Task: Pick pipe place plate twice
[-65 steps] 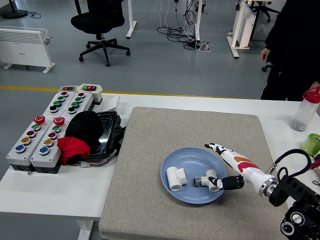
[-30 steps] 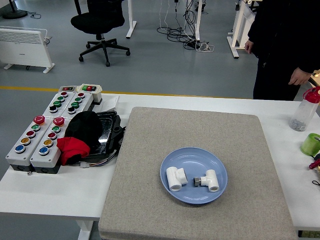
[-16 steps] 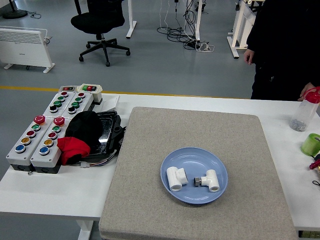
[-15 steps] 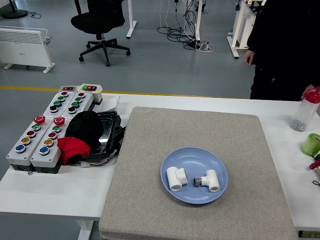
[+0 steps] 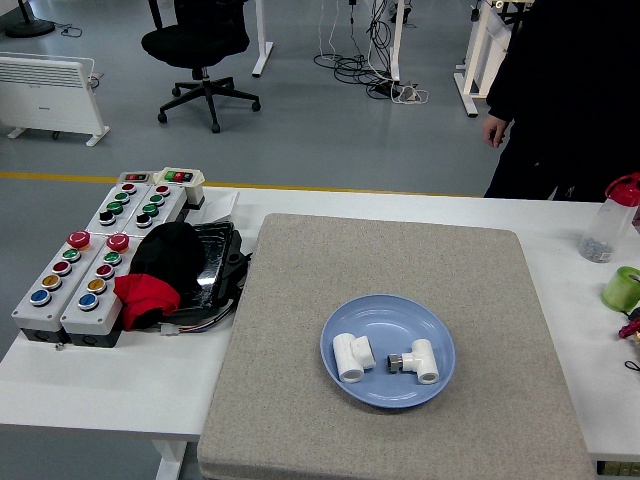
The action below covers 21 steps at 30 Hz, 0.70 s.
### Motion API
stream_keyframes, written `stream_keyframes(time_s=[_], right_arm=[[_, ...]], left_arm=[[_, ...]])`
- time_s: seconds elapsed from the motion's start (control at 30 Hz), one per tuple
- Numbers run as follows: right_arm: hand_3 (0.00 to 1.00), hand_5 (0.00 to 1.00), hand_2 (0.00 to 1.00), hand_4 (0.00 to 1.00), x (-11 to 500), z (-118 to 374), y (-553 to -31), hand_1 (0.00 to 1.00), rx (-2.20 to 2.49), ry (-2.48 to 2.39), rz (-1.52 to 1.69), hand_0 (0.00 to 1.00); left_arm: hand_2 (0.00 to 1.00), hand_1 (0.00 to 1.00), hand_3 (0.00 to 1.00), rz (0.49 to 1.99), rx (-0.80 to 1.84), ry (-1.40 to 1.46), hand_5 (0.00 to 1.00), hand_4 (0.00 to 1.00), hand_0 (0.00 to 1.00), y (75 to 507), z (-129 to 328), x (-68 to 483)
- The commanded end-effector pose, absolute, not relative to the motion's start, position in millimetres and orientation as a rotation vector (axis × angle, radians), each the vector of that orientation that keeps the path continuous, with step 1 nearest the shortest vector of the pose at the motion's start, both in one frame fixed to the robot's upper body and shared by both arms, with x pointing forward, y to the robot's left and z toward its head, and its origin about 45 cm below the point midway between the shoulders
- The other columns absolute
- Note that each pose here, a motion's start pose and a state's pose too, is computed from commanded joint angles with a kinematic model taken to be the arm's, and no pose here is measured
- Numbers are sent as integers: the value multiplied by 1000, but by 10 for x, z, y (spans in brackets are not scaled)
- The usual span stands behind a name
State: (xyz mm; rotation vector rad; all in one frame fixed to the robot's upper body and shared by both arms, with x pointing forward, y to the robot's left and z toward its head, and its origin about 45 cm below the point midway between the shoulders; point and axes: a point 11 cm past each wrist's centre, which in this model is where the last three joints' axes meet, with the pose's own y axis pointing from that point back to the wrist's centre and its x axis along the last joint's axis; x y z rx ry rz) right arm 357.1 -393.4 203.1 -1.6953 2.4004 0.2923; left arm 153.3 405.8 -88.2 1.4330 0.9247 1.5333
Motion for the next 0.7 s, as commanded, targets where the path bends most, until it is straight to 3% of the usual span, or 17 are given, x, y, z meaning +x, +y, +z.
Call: stream_keyframes(time_s=[0.7], right_arm=[[806, 561, 839, 575, 3570, 2005, -3859, 788, -1753, 2256, 402, 842]], left_arm=[[702, 741, 647, 1525, 1441, 927, 998, 395, 722, 4052, -897, 1493]])
